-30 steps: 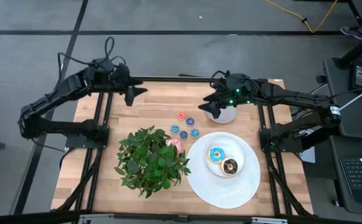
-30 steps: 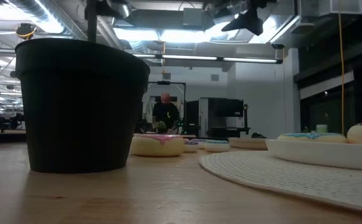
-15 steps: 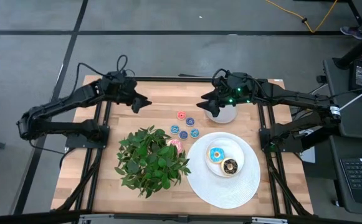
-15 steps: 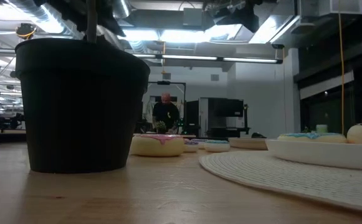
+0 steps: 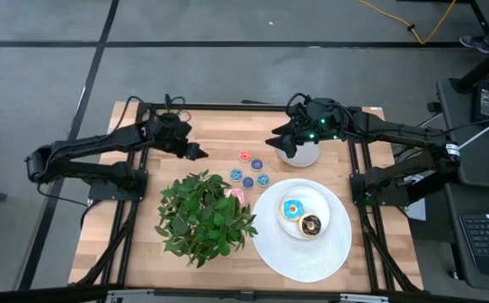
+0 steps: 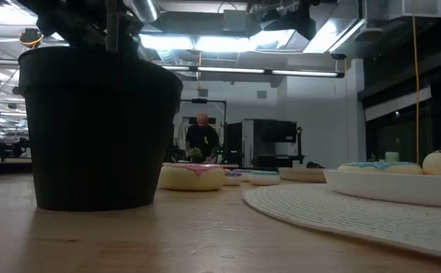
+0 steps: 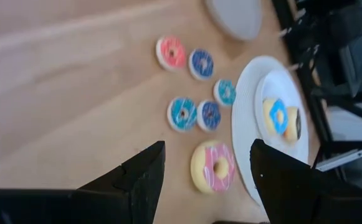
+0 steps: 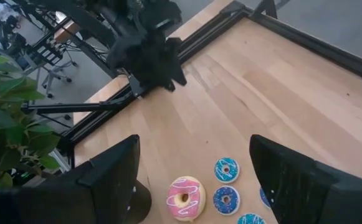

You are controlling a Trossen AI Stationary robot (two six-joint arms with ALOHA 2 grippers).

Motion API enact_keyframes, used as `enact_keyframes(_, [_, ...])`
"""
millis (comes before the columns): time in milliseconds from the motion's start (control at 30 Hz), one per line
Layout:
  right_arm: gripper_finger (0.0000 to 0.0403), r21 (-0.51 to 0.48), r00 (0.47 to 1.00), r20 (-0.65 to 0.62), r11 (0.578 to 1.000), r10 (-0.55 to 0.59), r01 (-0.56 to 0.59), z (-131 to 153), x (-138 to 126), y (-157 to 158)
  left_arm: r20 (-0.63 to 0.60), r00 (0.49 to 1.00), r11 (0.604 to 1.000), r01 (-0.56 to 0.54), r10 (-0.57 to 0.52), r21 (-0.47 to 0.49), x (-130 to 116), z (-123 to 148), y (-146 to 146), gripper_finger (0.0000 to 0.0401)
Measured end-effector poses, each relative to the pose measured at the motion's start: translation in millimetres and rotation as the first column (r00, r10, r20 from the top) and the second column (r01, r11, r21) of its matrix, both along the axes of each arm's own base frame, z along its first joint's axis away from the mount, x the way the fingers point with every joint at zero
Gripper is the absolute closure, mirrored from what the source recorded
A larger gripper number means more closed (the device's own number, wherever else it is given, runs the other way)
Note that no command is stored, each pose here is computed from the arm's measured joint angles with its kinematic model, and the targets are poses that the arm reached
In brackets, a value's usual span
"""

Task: Pick & Place donuts
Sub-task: Put the large pink donut onto the white plate

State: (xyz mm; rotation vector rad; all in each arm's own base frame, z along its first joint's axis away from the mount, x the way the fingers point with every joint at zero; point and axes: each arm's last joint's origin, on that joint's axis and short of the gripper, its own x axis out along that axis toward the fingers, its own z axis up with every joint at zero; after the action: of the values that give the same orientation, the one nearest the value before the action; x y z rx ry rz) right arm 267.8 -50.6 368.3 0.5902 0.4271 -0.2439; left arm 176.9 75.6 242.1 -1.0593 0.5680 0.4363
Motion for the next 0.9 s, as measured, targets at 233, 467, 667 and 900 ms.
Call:
enact_keyframes(233, [0.0100, -0.044, 1.000, -0.007, 0.999, 0.022, -0.022, -0.1, -0.1, 0.0, -0.056, 0.997, 0.997, 0.040, -0.044, -0.069, 21.0, -16.3, -8.3, 0.0178])
enact_keyframes(467, [0.0100, -0.051, 1.000, -0.011, 0.998, 0.025, -0.026, -0.4, -0.2, 0.0, -0.060, 0.995, 0.993, 0.073, -0.078, -0.091, 48.7, -35.5, -12.1, 0.0178])
enact_keyframes(667, [0.0100, -0.064, 0.999, -0.025, 0.997, 0.034, -0.036, -1.4, -0.7, 0.1, -0.061, 0.990, 0.987, 0.118, -0.125, -0.106, 69.0, -53.5, -18.0, 0.0178])
enact_keyframes(900, [0.0100, -0.065, 0.999, -0.032, 0.997, 0.035, -0.037, -2.0, -1.0, 0.2, -0.118, 0.979, 0.980, 0.152, -0.167, -0.127, 78.1, -71.7, -24.8, 0.0178])
